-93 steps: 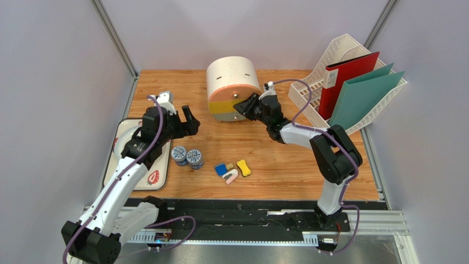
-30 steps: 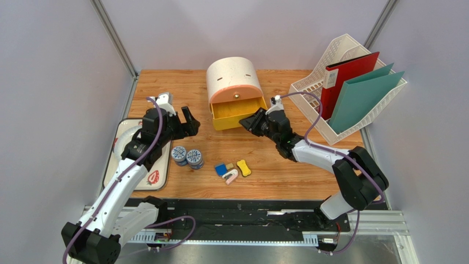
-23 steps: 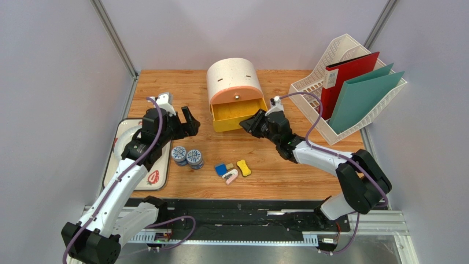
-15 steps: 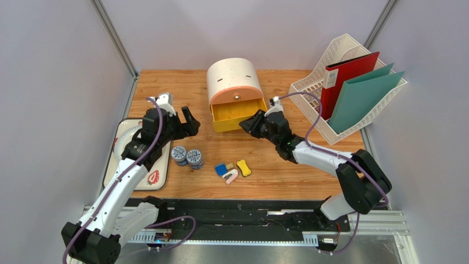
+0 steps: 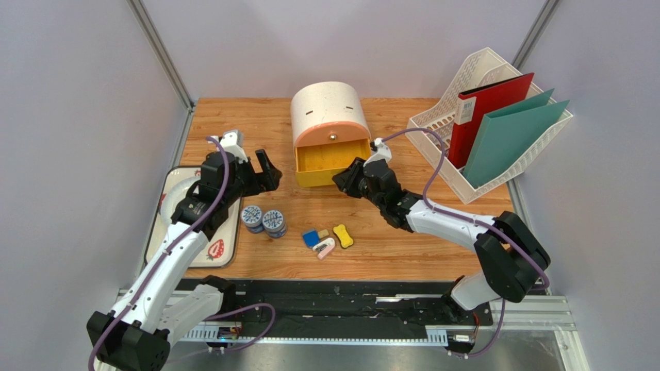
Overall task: Organize the desk
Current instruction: Open the drawer in the storage box, then pick up the stationery from the center of the board.
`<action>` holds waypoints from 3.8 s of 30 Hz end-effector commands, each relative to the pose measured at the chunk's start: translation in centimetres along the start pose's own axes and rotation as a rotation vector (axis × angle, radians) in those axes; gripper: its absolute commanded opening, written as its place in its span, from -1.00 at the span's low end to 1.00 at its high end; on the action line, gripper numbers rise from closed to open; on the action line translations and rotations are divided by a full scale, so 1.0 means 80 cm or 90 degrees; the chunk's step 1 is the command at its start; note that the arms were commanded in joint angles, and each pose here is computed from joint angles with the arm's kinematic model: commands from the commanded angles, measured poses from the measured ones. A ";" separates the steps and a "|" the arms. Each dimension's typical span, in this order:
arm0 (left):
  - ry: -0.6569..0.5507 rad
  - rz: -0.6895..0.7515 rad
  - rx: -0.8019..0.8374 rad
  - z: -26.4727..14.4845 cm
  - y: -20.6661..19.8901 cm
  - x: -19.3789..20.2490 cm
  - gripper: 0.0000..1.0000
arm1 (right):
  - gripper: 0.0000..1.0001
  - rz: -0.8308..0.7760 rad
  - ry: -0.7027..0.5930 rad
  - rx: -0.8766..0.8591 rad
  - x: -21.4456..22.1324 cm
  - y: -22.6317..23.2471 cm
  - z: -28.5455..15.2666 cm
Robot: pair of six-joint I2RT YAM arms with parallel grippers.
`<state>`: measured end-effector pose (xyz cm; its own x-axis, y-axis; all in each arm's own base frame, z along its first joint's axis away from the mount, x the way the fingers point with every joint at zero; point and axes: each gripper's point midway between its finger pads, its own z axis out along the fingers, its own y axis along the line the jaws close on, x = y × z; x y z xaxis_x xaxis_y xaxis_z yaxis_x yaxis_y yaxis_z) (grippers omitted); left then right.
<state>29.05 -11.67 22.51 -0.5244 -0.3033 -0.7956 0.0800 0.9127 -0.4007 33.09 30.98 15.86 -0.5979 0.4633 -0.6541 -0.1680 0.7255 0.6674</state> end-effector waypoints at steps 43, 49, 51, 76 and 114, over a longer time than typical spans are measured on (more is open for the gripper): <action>-0.023 -0.006 0.012 -0.004 -0.005 -0.013 0.98 | -0.33 -0.030 -0.041 -0.034 -0.031 0.019 -0.006; -0.025 -0.006 0.012 -0.005 -0.005 -0.013 0.98 | -0.14 -0.031 -0.036 -0.044 -0.030 0.023 -0.007; -0.024 -0.005 0.012 -0.005 -0.005 -0.013 0.98 | 0.00 -0.036 -0.042 -0.049 -0.034 0.026 -0.011; -0.038 -0.004 -0.102 -0.026 0.056 -0.025 0.98 | 0.88 -0.344 0.215 -0.159 0.080 0.101 -0.099; -0.099 -0.071 -0.241 -0.097 0.157 -0.040 0.98 | 0.86 -0.578 0.379 -0.186 0.202 0.172 0.014</action>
<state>25.51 2.53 22.00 -0.4277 -0.4326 -0.7937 -0.3130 0.8946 -0.3189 20.44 47.86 13.22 -0.4681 -0.5570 -0.6860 -0.8536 0.4859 0.1879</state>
